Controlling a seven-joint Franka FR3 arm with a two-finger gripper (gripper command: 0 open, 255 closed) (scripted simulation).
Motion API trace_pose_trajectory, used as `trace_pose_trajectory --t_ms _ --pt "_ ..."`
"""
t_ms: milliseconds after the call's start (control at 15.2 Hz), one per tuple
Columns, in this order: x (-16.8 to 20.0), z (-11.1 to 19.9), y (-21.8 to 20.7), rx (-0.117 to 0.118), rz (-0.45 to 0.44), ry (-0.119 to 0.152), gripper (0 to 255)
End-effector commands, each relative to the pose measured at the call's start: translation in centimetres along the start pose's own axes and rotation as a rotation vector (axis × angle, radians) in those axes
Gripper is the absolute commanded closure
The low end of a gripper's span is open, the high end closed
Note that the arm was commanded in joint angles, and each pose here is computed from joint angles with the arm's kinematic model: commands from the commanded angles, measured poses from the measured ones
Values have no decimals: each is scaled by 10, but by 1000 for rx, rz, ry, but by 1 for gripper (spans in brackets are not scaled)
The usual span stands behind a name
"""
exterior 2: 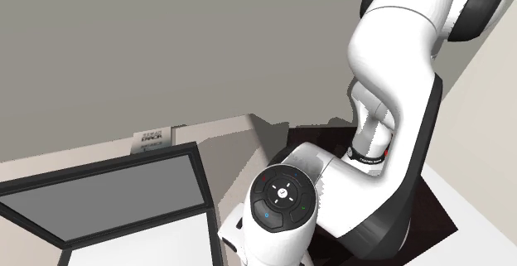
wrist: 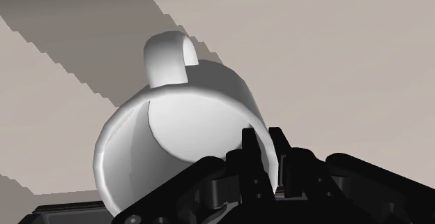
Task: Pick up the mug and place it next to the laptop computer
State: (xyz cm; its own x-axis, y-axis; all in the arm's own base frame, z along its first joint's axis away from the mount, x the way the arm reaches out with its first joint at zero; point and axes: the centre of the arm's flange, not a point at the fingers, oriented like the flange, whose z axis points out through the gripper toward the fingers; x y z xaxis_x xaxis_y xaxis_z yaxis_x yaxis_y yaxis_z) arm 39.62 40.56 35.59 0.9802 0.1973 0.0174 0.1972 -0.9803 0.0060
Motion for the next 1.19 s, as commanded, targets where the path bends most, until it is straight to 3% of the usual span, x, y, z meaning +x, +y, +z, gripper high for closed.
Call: trace_pose_trajectory --t_ms 0,198,264,594,858,1122 --pt "0 0 0 0 0 1 255" --pt "0 0 0 0 0 1 255" --pt "0 0 0 0 0 1 0" --pt "0 0 0 0 0 1 0" --pt "0 -50 0 0 0 1 0" --pt "0 -50 0 0 0 1 0"
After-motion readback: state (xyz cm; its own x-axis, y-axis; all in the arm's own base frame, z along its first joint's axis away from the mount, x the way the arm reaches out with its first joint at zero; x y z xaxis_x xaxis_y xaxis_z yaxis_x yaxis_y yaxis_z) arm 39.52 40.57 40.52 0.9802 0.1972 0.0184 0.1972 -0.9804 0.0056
